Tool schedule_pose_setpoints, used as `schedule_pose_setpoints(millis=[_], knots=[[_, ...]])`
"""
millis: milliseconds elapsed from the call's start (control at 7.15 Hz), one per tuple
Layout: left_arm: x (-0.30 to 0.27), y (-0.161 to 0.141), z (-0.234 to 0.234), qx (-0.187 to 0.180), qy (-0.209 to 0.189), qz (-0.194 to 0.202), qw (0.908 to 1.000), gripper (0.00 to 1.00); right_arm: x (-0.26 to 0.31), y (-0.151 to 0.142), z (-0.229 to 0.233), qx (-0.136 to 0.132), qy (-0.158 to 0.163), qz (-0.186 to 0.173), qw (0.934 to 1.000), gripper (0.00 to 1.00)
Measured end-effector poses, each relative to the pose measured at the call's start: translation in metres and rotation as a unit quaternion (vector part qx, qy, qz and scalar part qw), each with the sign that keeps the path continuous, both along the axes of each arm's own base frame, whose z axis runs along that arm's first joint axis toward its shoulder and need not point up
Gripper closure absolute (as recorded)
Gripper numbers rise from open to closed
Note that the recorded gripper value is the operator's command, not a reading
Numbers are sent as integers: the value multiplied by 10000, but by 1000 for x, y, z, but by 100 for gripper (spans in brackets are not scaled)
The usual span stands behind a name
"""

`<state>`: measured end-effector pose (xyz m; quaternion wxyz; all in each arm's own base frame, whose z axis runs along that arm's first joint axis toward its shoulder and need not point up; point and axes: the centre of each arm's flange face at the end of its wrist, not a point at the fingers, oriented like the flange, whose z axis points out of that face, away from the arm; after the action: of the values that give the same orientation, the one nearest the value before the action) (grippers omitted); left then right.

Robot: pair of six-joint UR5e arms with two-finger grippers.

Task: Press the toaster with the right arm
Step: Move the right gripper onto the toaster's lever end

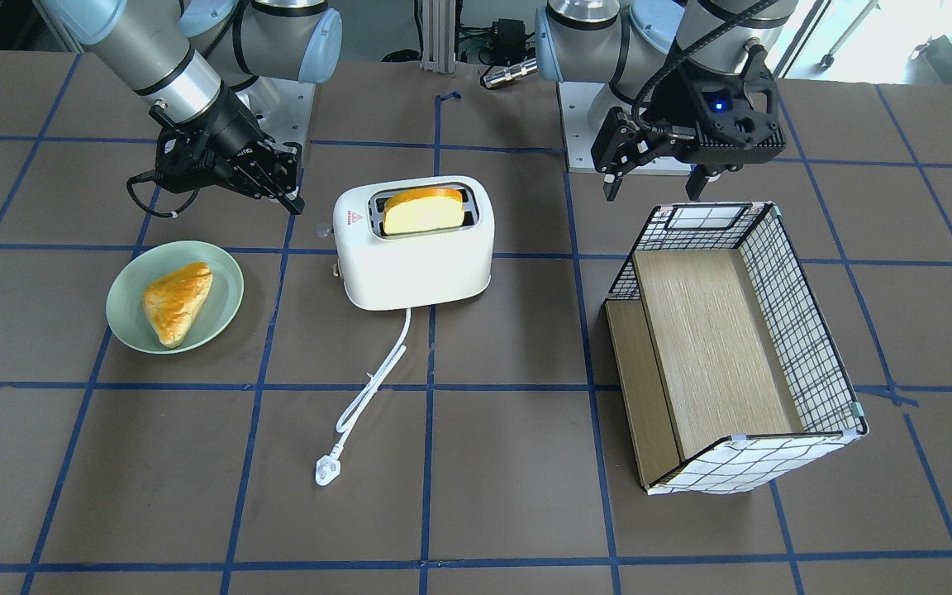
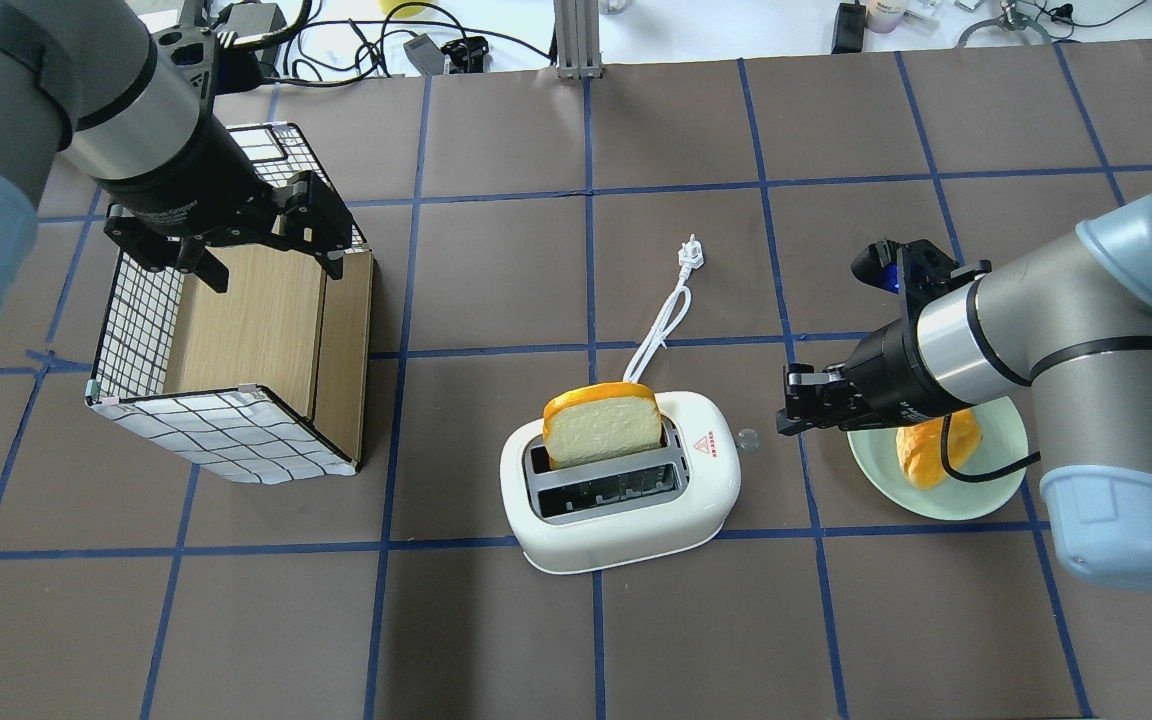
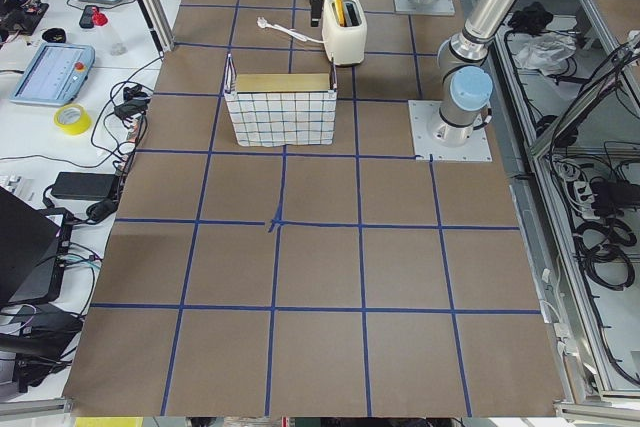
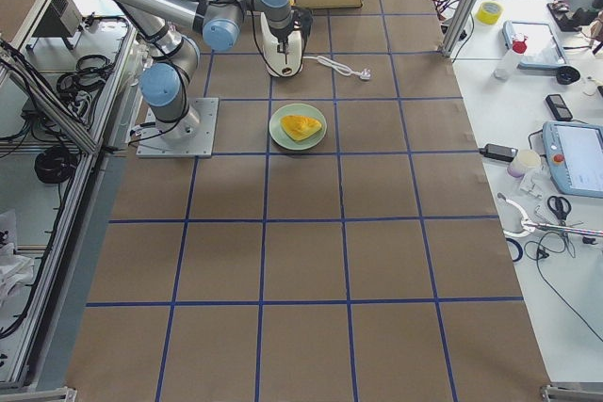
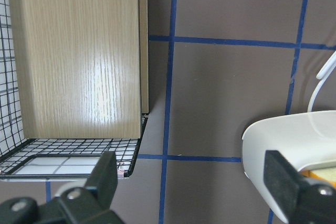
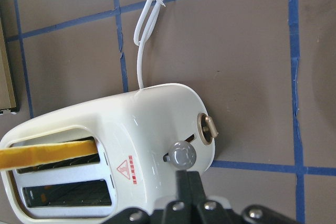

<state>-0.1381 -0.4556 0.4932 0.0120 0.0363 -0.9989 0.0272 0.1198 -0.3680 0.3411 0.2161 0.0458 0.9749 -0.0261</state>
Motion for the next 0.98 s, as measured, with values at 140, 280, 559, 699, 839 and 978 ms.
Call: schedule_pose_setpoints(millis=[140, 280, 559, 699, 839, 978], knots=[[0, 0, 0, 3, -1, 0, 10000, 0, 0, -3, -5, -44, -4, -11, 10000, 100], [0, 0, 0, 5, -2, 0, 10000, 0, 0, -4, -10, -75, -37, -14, 10000, 100], [0, 0, 0, 3, 1, 0, 10000, 0, 4, -3, -16, -91, -214, 3, 9997, 100], [0, 0, 0, 2, 0, 0, 10000, 0, 6, -1, -20, -94, -300, 11, 9995, 100], [0, 0, 0, 2, 3, 0, 10000, 0, 8, 0, -24, -85, -355, 24, 9993, 100], [0, 0, 0, 3, 2, 0, 10000, 0, 8, 1, -27, -72, -381, 43, 9992, 100]])
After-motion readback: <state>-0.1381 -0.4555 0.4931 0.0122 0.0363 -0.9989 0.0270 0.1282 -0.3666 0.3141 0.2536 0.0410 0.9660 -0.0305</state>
